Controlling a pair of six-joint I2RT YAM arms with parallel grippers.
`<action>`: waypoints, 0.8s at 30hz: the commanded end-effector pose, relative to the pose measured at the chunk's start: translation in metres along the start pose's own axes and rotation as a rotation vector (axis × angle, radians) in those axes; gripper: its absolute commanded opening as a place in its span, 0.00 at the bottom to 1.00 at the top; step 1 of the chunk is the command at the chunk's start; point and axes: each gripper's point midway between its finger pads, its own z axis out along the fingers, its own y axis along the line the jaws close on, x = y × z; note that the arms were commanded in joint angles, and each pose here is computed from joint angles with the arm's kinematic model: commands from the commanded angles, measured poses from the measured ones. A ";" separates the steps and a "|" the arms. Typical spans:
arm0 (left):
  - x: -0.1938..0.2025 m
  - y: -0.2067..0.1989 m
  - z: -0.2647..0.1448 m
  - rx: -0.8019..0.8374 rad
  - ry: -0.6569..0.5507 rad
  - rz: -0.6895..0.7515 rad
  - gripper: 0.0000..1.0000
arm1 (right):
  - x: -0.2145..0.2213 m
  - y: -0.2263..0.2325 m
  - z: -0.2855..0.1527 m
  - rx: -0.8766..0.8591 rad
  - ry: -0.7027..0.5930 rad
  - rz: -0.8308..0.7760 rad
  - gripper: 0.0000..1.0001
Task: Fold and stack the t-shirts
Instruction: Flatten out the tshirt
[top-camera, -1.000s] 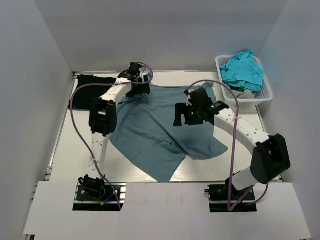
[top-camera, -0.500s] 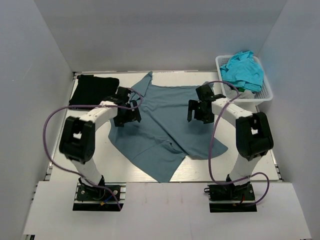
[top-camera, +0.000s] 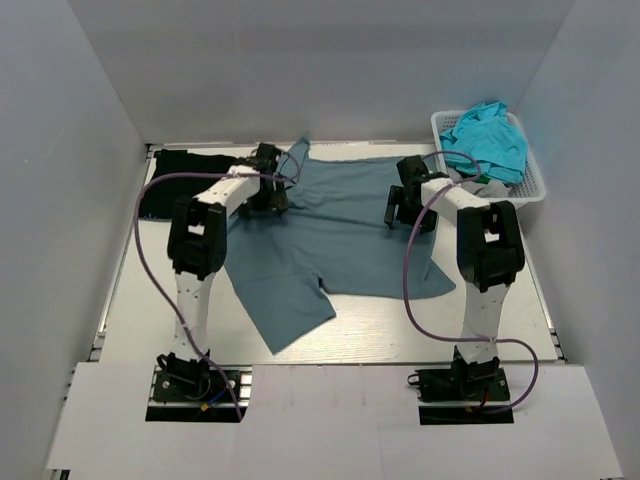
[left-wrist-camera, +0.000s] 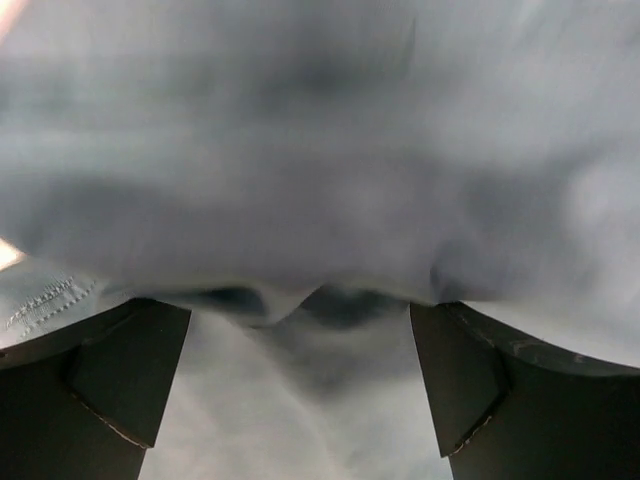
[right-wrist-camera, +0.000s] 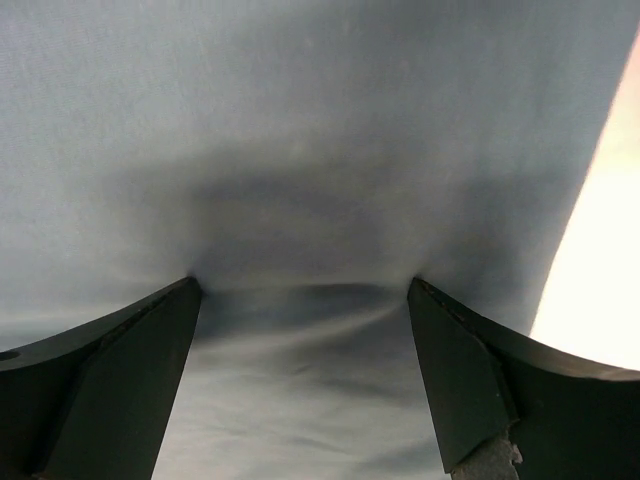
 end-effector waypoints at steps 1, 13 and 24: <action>-0.022 0.037 0.030 -0.228 -0.028 0.117 1.00 | -0.020 -0.017 0.004 0.075 -0.022 -0.029 0.90; -0.011 0.003 -0.094 0.180 -0.134 0.033 1.00 | -0.033 0.031 -0.119 -0.285 -0.237 -0.111 0.90; 0.157 0.042 -0.156 0.301 0.132 -0.112 1.00 | 0.081 -0.080 -0.123 -0.013 -0.130 0.322 0.90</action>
